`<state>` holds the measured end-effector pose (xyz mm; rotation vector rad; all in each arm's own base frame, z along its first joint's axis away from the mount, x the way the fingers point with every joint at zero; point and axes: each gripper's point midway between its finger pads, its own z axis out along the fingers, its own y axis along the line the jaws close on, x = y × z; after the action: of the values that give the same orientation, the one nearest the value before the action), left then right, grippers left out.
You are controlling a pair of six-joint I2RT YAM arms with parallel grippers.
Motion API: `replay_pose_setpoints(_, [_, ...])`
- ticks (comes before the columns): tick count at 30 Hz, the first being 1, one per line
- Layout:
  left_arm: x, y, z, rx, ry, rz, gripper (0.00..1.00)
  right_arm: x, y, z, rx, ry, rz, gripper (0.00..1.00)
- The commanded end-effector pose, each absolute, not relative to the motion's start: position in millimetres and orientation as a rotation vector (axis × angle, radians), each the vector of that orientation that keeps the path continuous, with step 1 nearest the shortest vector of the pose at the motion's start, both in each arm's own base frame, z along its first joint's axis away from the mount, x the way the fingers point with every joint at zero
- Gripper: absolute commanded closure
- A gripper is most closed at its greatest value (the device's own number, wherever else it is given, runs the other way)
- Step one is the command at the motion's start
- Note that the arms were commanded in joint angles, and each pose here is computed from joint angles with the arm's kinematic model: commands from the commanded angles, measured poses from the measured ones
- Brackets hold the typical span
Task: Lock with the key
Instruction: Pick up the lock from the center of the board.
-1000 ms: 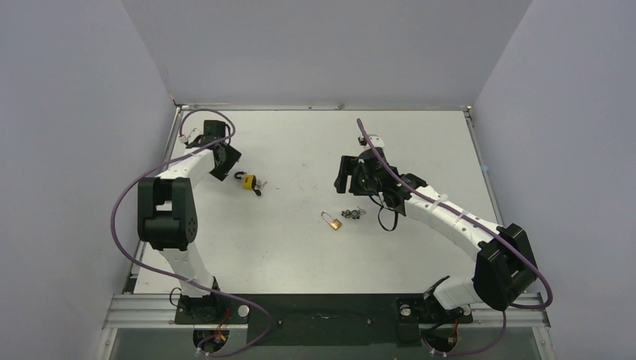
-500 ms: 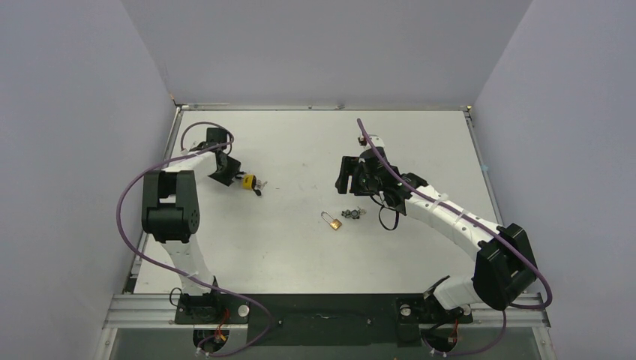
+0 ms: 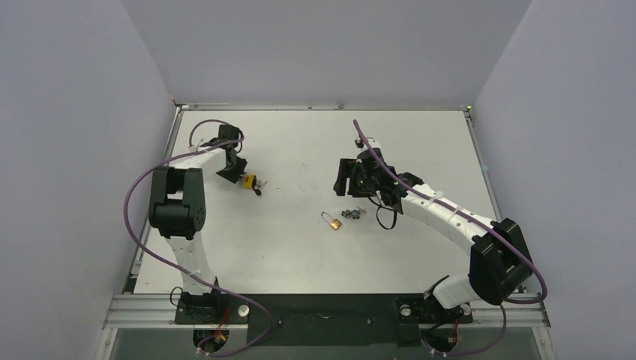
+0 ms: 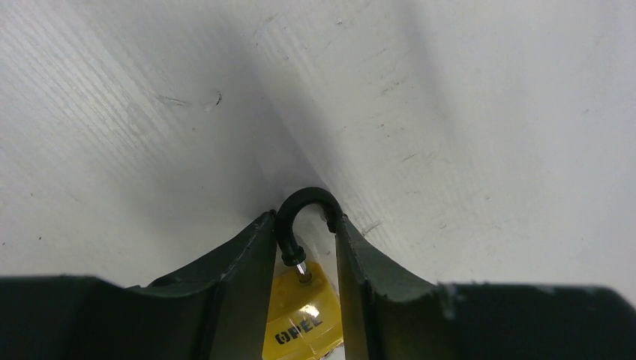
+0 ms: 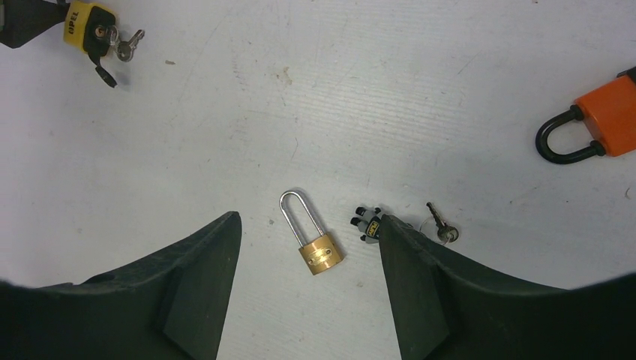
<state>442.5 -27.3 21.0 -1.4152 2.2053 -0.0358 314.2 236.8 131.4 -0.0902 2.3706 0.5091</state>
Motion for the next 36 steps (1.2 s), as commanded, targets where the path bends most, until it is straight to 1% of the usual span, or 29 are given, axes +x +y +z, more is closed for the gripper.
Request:
replay_pose_setpoints(1, [424,-30,2,-1.438,2.270,0.135,0.73,327,247,154,-0.065,2.299,0.575,0.37])
replay_pose_setpoints(2, [423,-29,0,-1.434,2.271,0.151,0.75,327,249,154,-0.066,2.298,0.587,0.37])
replay_pose_setpoints(4, [421,-30,-3,-1.432,2.283,0.174,0.83,326,252,155,-0.066,2.296,0.612,0.37])
replay_pose_setpoints(5, [418,-32,-6,-1.438,2.296,0.178,0.94,326,254,155,-0.067,2.295,0.624,0.37])
replay_pose_setpoints(6, [417,-32,-7,-1.446,2.299,0.174,0.98,326,258,158,-0.069,2.286,0.648,0.37])
replay_pose_setpoints(7, [416,-35,-8,-1.449,2.311,0.158,1.00,325,261,158,-0.073,2.285,0.662,0.37])
replay_pose_setpoints(10, [416,-42,-1,-1.418,2.316,0.100,1.00,326,274,167,-0.086,2.248,0.729,0.36])
replay_pose_setpoints(14, [412,-61,25,-1.398,2.303,-0.090,1.00,327,296,178,-0.127,2.191,0.793,0.34])
replay_pose_setpoints(16, [410,-72,53,-1.369,2.270,-0.206,1.00,328,308,183,-0.145,2.164,0.821,0.34])
replay_pose_setpoints(20, [398,-93,91,-1.339,2.224,-0.389,1.00,327,329,197,-0.175,2.084,0.871,0.32])
replay_pose_setpoints(26, [380,-118,147,-1.284,2.137,-0.600,1.00,324,353,216,-0.220,1.980,0.928,0.31])
replay_pose_setpoints(28, [376,-126,165,-1.262,2.109,-0.651,1.00,321,356,228,-0.237,1.929,0.927,0.30])
replay_pose_setpoints(31, [370,-137,196,-1.226,2.071,-0.754,1.00,313,349,250,-0.256,1.840,0.915,0.27])
replay_pose_setpoints(36, [366,-161,240,-1.143,2.055,-0.894,1.00,299,348,270,-0.411,1.763,0.812,0.25])
